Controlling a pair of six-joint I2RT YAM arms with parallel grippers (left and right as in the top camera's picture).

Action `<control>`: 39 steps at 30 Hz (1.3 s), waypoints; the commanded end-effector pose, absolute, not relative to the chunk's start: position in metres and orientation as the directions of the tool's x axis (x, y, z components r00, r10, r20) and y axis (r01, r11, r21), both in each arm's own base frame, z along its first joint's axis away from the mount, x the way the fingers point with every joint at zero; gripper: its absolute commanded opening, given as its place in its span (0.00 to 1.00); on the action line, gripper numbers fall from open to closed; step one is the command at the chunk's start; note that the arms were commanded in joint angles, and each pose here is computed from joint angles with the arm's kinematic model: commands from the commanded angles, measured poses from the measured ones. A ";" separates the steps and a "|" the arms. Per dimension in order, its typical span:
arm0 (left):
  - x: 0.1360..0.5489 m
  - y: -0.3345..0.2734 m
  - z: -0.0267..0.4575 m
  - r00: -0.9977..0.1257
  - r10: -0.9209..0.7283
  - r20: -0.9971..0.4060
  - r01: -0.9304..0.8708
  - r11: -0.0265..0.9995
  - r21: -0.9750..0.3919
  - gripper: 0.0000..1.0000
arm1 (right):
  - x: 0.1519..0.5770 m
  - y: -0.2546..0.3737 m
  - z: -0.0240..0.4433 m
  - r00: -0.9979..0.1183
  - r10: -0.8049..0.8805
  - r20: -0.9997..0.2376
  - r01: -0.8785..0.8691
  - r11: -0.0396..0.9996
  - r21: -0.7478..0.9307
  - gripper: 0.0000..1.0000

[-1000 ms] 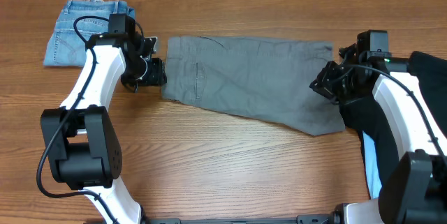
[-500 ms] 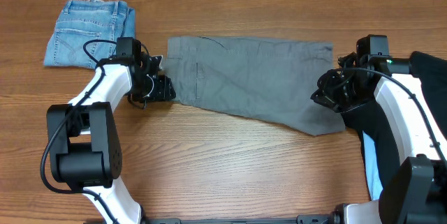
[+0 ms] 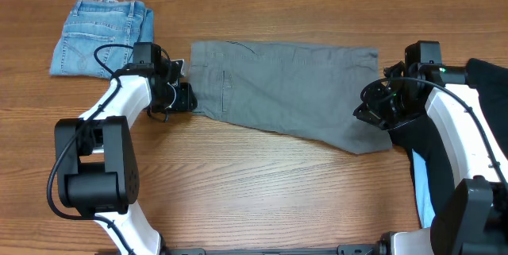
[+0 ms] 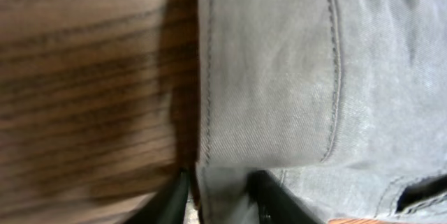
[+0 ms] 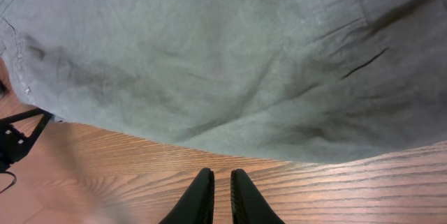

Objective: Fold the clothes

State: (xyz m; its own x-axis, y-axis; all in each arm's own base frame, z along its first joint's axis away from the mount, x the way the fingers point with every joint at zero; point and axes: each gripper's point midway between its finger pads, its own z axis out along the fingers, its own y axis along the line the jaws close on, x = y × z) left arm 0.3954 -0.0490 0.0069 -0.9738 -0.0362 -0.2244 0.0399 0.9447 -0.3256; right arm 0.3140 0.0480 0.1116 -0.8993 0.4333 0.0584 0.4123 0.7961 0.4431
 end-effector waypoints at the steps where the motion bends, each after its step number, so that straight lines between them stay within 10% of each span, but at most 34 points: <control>1: 0.384 -0.049 -0.001 -0.983 -0.026 -0.183 0.031 0.954 -0.298 0.14 | 0.320 0.046 0.124 -0.904 0.427 0.006 0.383 0.806 0.451 0.13; 13: 0.344 0.032 0.021 -0.990 -0.143 -0.008 -0.143 0.988 -0.061 0.04 | 0.301 0.036 0.104 -0.891 0.450 0.058 0.438 0.821 0.365 0.15; 25: 0.348 0.038 0.040 -0.981 -0.191 -0.020 -0.187 0.975 -0.124 0.04 | 0.254 0.081 0.038 -0.902 0.380 0.207 0.432 0.757 0.491 0.16; 29: 0.348 0.034 0.040 -0.984 -0.178 -0.021 -0.174 0.977 -0.123 0.04 | 0.235 0.085 0.020 -0.904 0.362 0.227 0.427 0.783 0.452 0.45; 34: 0.343 0.043 0.039 -0.985 -0.172 -0.008 -0.171 0.983 -0.068 0.04 | 0.231 0.060 0.001 -0.839 0.504 0.204 0.543 0.789 0.288 0.05; 39: 0.335 0.070 0.044 -0.970 -0.245 0.012 -0.244 0.968 0.054 0.04 | 0.229 0.049 -0.002 -0.812 0.551 0.192 0.583 0.779 0.230 0.04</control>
